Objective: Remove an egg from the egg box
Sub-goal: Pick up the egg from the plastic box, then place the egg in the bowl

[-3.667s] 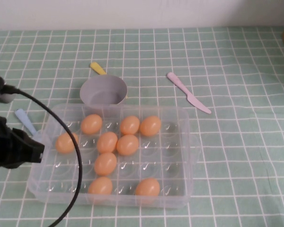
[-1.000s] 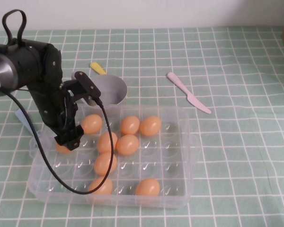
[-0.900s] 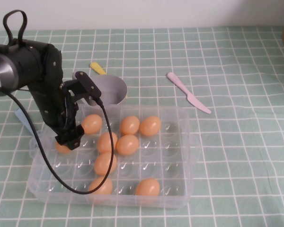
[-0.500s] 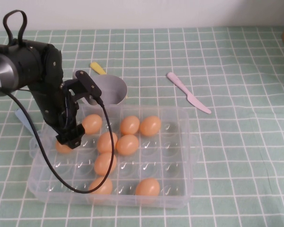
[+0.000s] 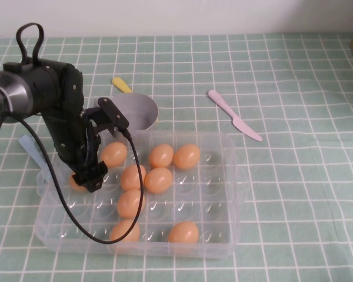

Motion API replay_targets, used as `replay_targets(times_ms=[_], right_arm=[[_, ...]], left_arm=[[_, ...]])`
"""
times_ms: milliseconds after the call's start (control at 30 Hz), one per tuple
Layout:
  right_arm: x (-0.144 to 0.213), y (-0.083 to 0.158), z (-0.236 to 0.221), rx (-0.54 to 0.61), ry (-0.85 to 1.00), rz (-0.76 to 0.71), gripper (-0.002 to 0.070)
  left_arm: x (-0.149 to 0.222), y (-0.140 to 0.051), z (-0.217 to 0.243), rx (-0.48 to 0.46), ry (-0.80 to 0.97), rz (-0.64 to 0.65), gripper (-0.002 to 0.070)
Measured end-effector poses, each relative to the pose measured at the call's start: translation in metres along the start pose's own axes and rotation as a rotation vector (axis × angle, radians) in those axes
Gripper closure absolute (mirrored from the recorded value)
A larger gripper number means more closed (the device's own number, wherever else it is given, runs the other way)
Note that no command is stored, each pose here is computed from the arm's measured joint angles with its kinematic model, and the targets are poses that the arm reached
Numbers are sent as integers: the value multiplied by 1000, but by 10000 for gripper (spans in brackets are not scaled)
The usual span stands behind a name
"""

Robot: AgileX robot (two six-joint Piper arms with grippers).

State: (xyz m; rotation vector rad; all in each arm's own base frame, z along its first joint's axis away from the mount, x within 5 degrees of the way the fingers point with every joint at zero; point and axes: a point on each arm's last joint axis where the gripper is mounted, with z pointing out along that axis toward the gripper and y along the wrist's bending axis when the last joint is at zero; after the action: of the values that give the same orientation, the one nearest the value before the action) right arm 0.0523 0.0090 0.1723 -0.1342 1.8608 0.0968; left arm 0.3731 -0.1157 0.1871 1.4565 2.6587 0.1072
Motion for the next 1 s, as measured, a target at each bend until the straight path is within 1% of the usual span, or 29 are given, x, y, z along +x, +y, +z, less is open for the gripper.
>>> replay_targets(times_ms=[100, 167, 333, 400, 567, 633, 800, 900, 1000], right_arm=[[0, 0, 0, 0, 0, 0, 694], [0, 0, 0, 0, 0, 0, 694], [0, 0, 0, 0, 0, 0, 694], [0, 0, 0, 0, 0, 0, 694], [0, 0, 0, 0, 0, 0, 694], [0, 0, 0, 0, 0, 0, 694], [0, 0, 0, 0, 0, 0, 694], [0, 0, 0, 0, 0, 0, 694], [0, 0, 0, 0, 0, 0, 694]], left_arm=[[0, 0, 1, 1, 2, 2, 186], [0, 0, 1, 4, 5, 2, 204], [0, -1, 1, 16, 11, -2, 298], [0, -1, 1, 17, 10, -2, 323], [1, -1, -3, 5, 2, 0, 323], [1, 0, -12, -20, -16, 4, 323], [8, -2, -51, -74, -76, 0, 326], [11, -5, -77, -115, -147, -21, 326], [7, -6, -95, -145, -268, -80, 327]])
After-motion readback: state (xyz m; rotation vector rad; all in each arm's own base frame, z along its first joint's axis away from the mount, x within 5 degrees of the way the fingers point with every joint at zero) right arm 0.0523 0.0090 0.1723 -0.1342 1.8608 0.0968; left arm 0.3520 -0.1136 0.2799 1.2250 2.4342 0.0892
